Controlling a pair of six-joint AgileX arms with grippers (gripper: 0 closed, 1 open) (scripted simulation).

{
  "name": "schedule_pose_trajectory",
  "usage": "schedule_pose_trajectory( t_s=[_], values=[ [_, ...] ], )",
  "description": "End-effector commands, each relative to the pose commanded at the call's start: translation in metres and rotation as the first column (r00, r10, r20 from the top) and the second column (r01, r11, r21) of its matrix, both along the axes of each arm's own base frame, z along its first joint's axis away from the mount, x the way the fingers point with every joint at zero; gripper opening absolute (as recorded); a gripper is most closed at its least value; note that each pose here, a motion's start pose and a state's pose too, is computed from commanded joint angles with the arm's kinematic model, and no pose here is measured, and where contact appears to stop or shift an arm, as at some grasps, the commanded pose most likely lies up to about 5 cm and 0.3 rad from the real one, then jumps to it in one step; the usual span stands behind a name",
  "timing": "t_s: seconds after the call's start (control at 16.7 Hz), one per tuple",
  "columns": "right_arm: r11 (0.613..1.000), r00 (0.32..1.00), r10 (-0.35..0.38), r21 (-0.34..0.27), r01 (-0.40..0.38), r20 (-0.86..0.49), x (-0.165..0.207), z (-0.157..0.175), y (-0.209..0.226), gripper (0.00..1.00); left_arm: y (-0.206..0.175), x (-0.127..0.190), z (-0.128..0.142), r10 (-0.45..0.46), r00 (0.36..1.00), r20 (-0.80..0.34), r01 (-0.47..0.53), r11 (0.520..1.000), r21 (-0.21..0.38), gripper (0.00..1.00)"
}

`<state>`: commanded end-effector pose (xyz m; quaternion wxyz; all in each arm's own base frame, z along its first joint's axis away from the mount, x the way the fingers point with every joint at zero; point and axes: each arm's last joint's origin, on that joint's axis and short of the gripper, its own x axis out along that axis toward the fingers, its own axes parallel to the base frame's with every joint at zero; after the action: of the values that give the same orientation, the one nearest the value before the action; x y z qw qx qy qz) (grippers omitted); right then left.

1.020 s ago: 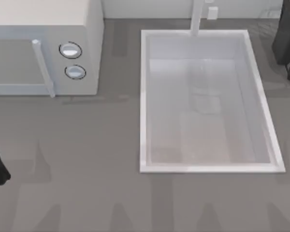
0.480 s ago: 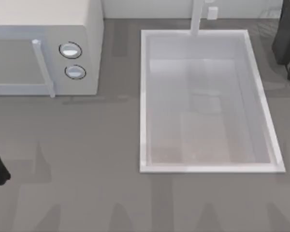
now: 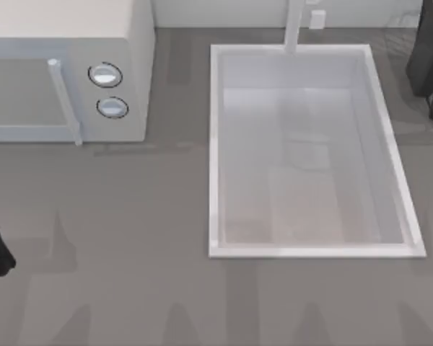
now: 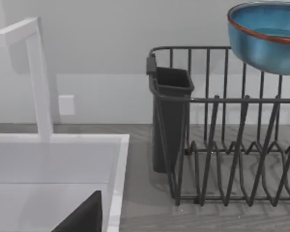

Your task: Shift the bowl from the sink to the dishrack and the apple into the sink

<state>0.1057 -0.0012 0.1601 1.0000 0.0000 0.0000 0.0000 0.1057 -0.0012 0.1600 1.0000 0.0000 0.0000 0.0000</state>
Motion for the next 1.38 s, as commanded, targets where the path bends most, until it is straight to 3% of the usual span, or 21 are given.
schedule_pose_trajectory(
  t_s=[0.3, 0.48, 0.66, 0.84, 1.02, 1.2, 1.38],
  values=[
    [1.000, 0.996, -0.014, -0.020, 0.012, -0.088, 0.002, 0.017, -0.002, 1.00, 0.000, 0.000, 0.000, 0.000, 1.000, 0.000, 0.000, 1.000, 0.000, 1.00],
    [0.998, 0.967, -0.045, -0.051, 0.033, -0.249, 0.011, 0.041, -0.005, 1.00, 0.000, 0.000, 0.000, 0.000, 1.000, 0.000, 0.000, 1.000, 0.000, 1.00],
    [0.995, 0.882, -0.082, -0.083, 0.049, -0.464, 0.033, 0.064, -0.012, 1.00, 0.000, 0.000, 0.000, 0.000, 1.000, 0.000, 0.000, 1.000, 0.000, 1.00],
    [0.993, 0.723, -0.107, -0.103, 0.049, -0.683, 0.068, 0.080, -0.024, 1.00, 0.000, 0.000, 0.000, 0.000, 1.000, 0.000, 0.000, 1.000, 0.000, 1.00],
    [0.994, 0.510, -0.103, -0.099, 0.035, -0.854, 0.112, 0.083, -0.041, 1.00, 0.000, 0.000, 0.000, 0.000, 1.000, 0.000, 0.000, 1.000, 0.000, 1.00],
    [0.997, 0.292, -0.073, -0.070, 0.021, -0.954, 0.153, 0.072, -0.060, 1.00, 0.000, 0.000, 0.000, 0.000, 1.000, 0.000, 0.000, 1.000, 0.000, 1.00],
    [0.999, 0.117, -0.034, -0.033, 0.012, -0.993, 0.184, 0.054, -0.077, 1.00, 0.000, 0.000, 0.000, 0.000, 1.000, 0.000, 0.000, 1.000, 0.000, 1.00]
  ],
)
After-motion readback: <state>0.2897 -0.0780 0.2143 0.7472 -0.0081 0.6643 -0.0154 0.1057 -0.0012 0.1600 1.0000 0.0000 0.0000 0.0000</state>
